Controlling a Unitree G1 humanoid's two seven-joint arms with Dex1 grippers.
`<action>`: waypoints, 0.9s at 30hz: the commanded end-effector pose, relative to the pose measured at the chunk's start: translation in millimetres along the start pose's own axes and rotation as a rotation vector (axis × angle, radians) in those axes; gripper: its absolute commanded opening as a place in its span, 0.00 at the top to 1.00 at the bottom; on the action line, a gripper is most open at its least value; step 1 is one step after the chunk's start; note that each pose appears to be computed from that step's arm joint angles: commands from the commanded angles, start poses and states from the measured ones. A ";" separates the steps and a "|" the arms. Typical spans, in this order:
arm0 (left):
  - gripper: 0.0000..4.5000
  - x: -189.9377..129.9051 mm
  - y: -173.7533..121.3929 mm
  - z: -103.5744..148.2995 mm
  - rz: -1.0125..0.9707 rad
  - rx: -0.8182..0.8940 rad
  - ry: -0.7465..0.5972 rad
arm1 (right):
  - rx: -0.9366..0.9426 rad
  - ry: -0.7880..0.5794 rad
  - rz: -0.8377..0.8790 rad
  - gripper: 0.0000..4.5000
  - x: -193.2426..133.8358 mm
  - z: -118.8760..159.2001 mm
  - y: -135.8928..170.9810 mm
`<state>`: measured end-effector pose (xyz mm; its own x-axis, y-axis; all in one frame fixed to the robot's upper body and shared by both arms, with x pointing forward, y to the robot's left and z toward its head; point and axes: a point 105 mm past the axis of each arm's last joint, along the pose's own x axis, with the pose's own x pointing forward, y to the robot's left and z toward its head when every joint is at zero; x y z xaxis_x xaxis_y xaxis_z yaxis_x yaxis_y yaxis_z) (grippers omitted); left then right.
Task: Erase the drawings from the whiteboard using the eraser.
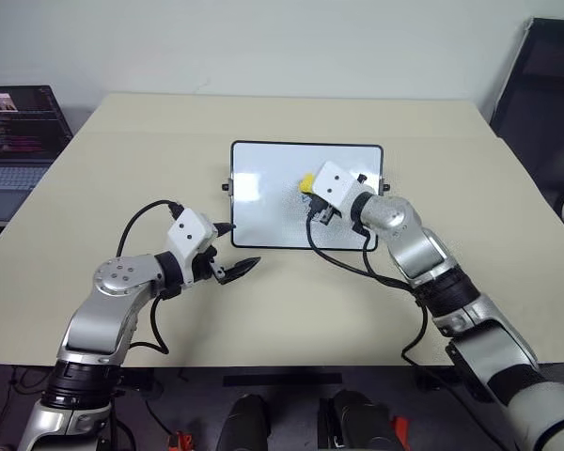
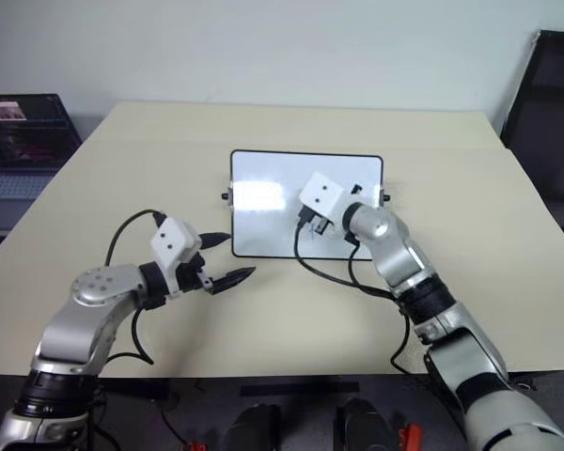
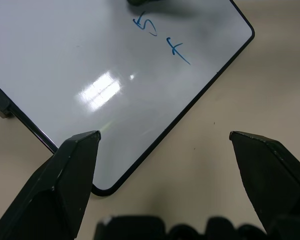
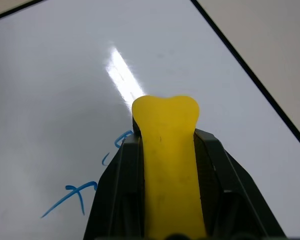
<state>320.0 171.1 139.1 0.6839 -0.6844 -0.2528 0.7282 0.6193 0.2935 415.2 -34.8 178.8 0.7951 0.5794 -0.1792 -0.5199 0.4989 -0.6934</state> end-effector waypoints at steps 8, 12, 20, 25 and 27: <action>0.00 -1.6 -4.4 12.2 -0.001 0.044 -0.027 | -0.121 0.032 0.150 0.78 -0.3 -6.6 16.9; 0.00 -0.1 -5.2 12.3 -0.006 0.043 -0.028 | -0.124 0.007 -0.018 0.78 3.5 3.5 -11.6; 0.00 3.7 -7.3 14.5 -0.015 0.041 -0.036 | -0.130 0.068 0.072 0.78 -0.7 -14.0 0.4; 0.00 4.4 -8.9 14.0 -0.021 0.040 -0.035 | -0.142 0.085 0.183 0.78 -8.7 -19.5 18.8; 0.00 5.3 -9.4 14.3 -0.024 0.040 -0.037 | -0.144 0.082 0.114 0.78 -6.5 -17.2 8.1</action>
<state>317.3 162.4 136.5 0.6713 -0.6939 -0.2606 0.7399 0.6063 0.2914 405.9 -38.9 156.8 0.7220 0.6038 -0.3378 -0.6030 0.3098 -0.7351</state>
